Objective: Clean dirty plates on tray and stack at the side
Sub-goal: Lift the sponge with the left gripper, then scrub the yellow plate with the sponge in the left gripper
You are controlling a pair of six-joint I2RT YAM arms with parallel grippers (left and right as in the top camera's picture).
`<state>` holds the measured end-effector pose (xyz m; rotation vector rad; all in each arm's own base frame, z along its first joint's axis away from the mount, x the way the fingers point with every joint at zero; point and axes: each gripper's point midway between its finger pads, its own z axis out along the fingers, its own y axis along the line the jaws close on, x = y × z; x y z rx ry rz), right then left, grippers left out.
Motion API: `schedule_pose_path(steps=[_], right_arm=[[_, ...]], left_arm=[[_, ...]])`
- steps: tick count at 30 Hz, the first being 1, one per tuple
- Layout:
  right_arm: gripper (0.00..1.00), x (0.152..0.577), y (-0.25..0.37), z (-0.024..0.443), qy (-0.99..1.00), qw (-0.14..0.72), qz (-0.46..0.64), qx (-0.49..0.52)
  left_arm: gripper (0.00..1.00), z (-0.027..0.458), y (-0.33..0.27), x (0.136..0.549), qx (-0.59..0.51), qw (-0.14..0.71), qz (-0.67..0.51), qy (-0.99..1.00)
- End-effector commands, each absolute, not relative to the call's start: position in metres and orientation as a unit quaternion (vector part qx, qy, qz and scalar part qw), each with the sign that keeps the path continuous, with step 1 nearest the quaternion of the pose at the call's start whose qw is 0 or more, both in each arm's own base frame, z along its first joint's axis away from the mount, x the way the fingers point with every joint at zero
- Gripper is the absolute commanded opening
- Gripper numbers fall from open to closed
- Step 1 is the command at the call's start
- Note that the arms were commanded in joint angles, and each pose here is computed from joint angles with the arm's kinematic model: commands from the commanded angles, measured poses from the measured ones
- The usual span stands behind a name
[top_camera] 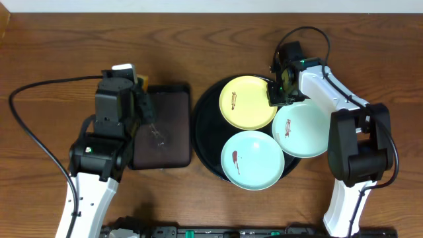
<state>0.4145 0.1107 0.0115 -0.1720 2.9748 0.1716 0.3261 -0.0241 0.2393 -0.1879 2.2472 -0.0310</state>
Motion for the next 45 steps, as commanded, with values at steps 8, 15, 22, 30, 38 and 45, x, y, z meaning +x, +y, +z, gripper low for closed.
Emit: schedule_pose_path(steps=[8,15,22,30,38,45], right_arm=[[0.01,0.408,0.112,0.000,0.994,0.061,0.050,-0.073],[0.01,0.408,0.112,0.000,0.994,0.061,0.050,-0.073],[0.01,0.408,0.112,0.000,0.994,0.061,0.050,-0.073],[0.01,0.408,0.112,0.000,0.994,0.062,0.050,-0.073],[0.01,0.409,0.113,0.000,0.994,0.064,0.051,-0.073],[0.01,0.409,0.113,0.000,0.994,0.063,0.051,-0.073]], left_arm=[[0.08,0.272,-0.012,0.343,-0.092,0.489,0.015,0.867],[0.07,0.258,-0.022,0.342,-0.086,0.464,-0.009,0.881],[0.07,0.232,-0.035,0.345,-0.123,0.418,-0.066,0.898],[0.07,0.237,-0.025,0.348,-0.106,0.435,-0.022,0.894],[0.07,0.215,-0.035,0.343,-0.089,0.392,-0.031,0.915],[0.07,0.198,-0.035,0.353,-0.096,0.325,-0.015,0.941]])
